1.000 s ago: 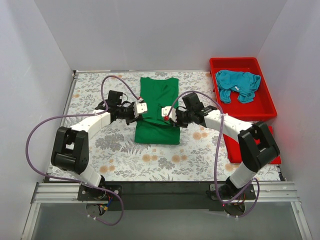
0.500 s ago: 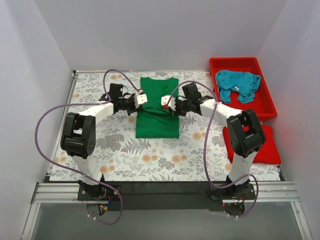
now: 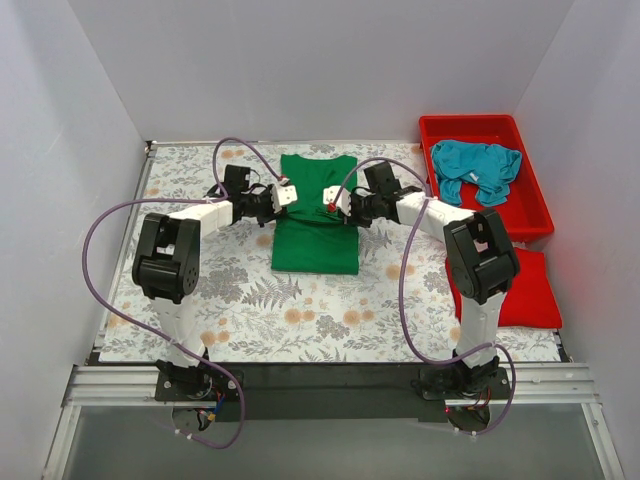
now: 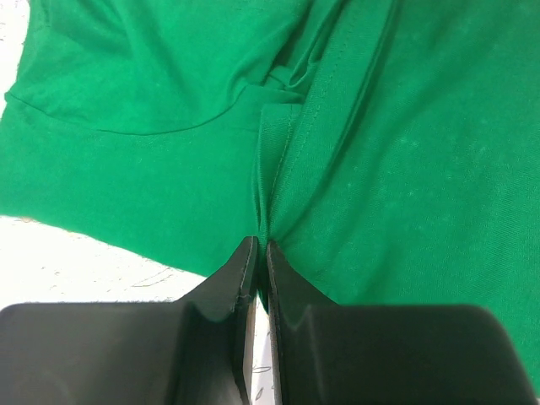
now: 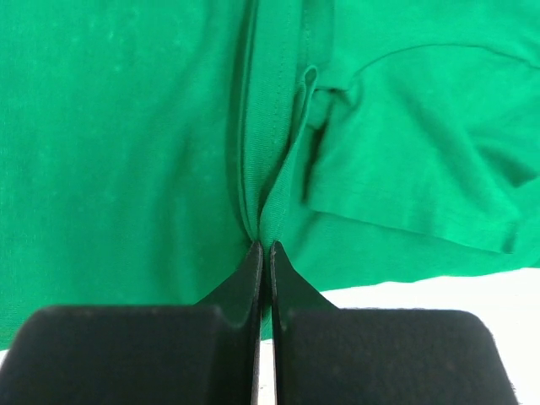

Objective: Fold and stack the t-shirts
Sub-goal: Fold the tshirt

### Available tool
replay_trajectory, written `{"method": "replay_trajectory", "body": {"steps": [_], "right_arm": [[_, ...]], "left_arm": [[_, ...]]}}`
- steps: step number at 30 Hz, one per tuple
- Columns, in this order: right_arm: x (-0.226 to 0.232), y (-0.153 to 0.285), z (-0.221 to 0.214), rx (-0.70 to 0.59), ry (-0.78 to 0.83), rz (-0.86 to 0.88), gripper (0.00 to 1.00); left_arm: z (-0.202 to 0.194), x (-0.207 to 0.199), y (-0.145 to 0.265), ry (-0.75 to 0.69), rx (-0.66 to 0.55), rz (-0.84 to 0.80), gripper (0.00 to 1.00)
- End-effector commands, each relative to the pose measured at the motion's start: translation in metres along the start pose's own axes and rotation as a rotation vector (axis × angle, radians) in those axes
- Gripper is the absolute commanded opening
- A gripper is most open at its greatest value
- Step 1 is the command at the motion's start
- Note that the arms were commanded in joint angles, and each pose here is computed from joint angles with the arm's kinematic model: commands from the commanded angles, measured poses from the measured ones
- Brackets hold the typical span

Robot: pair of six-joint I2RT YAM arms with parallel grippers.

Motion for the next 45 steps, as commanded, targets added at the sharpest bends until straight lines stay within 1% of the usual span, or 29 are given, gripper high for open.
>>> {"method": "replay_trajectory", "body": {"steps": [1, 12, 13, 15, 16, 17, 19, 20, 22, 23, 25, 26, 27, 28, 29, 30, 31, 32, 33, 35, 36, 37, 38, 39, 40, 41, 42, 43, 45], "right_arm": [[-0.021, 0.003, 0.016, -0.049, 0.042, -0.042, 0.01], [-0.032, -0.015, 0.005, -0.034, 0.009, -0.066, 0.01], [-0.034, -0.015, 0.007, -0.04, 0.006, -0.073, 0.01], [-0.04, -0.014, 0.013, -0.05, -0.015, -0.093, 0.11], [-0.043, -0.011, 0.015, -0.049, -0.021, -0.111, 0.17], [-0.048, -0.006, 0.024, -0.059, -0.018, -0.133, 0.3], [-0.054, 0.003, 0.033, -0.065, -0.042, -0.182, 0.38], [-0.061, 0.014, 0.045, -0.086, -0.038, -0.214, 0.43], [-0.066, 0.027, 0.055, -0.107, -0.091, -0.255, 0.45], [-0.068, 0.039, 0.065, -0.131, -0.11, -0.273, 0.48], [-0.063, 0.059, 0.082, -0.171, -0.168, -0.275, 0.5], [-0.054, 0.062, 0.082, -0.16, -0.213, -0.241, 0.5], [-0.048, 0.067, 0.085, -0.168, -0.247, -0.219, 0.5], [-0.037, 0.073, 0.093, -0.203, -0.341, -0.169, 0.47], [-0.028, 0.075, 0.094, -0.208, -0.396, -0.13, 0.46], [-0.014, 0.075, 0.089, -0.188, -0.48, -0.069, 0.44], [0.0, 0.077, 0.094, -0.214, -0.531, 0.015, 0.43], [0.013, 0.076, 0.095, -0.216, -0.646, 0.068, 0.41], [0.022, 0.074, 0.093, -0.216, -0.699, 0.118, 0.4], [0.049, 0.065, 0.088, -0.194, -0.836, 0.247, 0.36], [0.057, 0.062, 0.087, -0.191, -0.868, 0.284, 0.35], [0.062, 0.057, 0.087, -0.202, -0.889, 0.331, 0.35], [0.075, 0.049, 0.082, -0.18, -0.925, 0.362, 0.33], [0.081, 0.045, 0.08, -0.17, -0.987, 0.384, 0.31], [0.084, 0.039, 0.079, -0.179, -0.996, 0.406, 0.31], [0.091, 0.033, 0.073, -0.16, -1.026, 0.422, 0.3], [0.096, 0.029, 0.07, -0.146, -1.08, 0.436, 0.3], [0.096, 0.022, 0.066, -0.153, -1.087, 0.447, 0.3], [0.104, 0.011, 0.048, -0.118, -1.15, 0.45, 0.29]], "left_arm": [[0.008, 0.026, 0.011, -0.073, 0.002, 0.079, 0.0], [-0.01, 0.026, 0.001, -0.059, 0.037, 0.083, 0.0], [-0.012, 0.026, 0.001, -0.047, 0.043, 0.084, 0.02], [-0.01, 0.034, 0.004, -0.039, 0.057, 0.123, 0.17], [-0.008, 0.037, 0.006, -0.019, 0.06, 0.14, 0.29], [-0.008, 0.046, 0.01, -0.015, 0.073, 0.185, 0.34], [0.004, 0.064, 0.024, 0.038, 0.055, 0.252, 0.39], [0.006, 0.073, 0.033, 0.074, 0.048, 0.285, 0.4], [0.023, 0.094, 0.053, 0.128, 0.009, 0.344, 0.4], [0.022, 0.094, 0.064, 0.266, -0.001, 0.358, 0.41], [0.038, 0.095, 0.081, 0.36, -0.054, 0.344, 0.41], [0.042, 0.084, 0.084, 0.447, -0.061, 0.307, 0.41], [0.051, 0.075, 0.087, 0.488, -0.097, 0.266, 0.41], [0.055, 0.059, 0.088, 0.552, -0.12, 0.221, 0.41], [0.072, 0.052, 0.096, 0.589, -0.155, 0.205, 0.41], [0.082, 0.04, 0.095, 0.727, -0.181, 0.166, 0.41], [0.092, 0.028, 0.094, 0.782, -0.219, 0.098, 0.41], [0.102, 0.007, 0.088, 0.858, -0.223, 0.033, 0.41], [0.111, -0.004, 0.084, 0.963, -0.231, -0.011, 0.41], [0.123, -0.032, 0.067, 1.058, -0.212, -0.105, 0.41], [0.123, -0.04, 0.062, 1.104, -0.199, -0.131, 0.41], [0.126, -0.048, 0.057, 1.196, -0.193, -0.163, 0.41], [0.13, -0.054, 0.053, 1.214, -0.21, -0.208, 0.41], [0.122, -0.065, 0.046, 1.275, -0.181, -0.229, 0.41], [0.12, -0.069, 0.043, 1.337, -0.17, -0.239, 0.4], [0.118, -0.072, 0.041, 1.357, -0.18, -0.262, 0.4], [0.11, -0.081, 0.036, 1.397, -0.157, -0.278, 0.4], [0.107, -0.085, 0.032, 1.425, -0.152, -0.283, 0.4], [0.098, -0.093, 0.026, 1.455, -0.132, -0.292, 0.4]]}}
Point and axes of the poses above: each gripper's point midway between its finger pads, its own y axis back along the fingers, its own x axis along the line the jaws close on, z = x × y, the point moved 7 cm from there along y, back along the fingers, and after that the axes turned 14 degrees about -y, right-handed, at the moved point
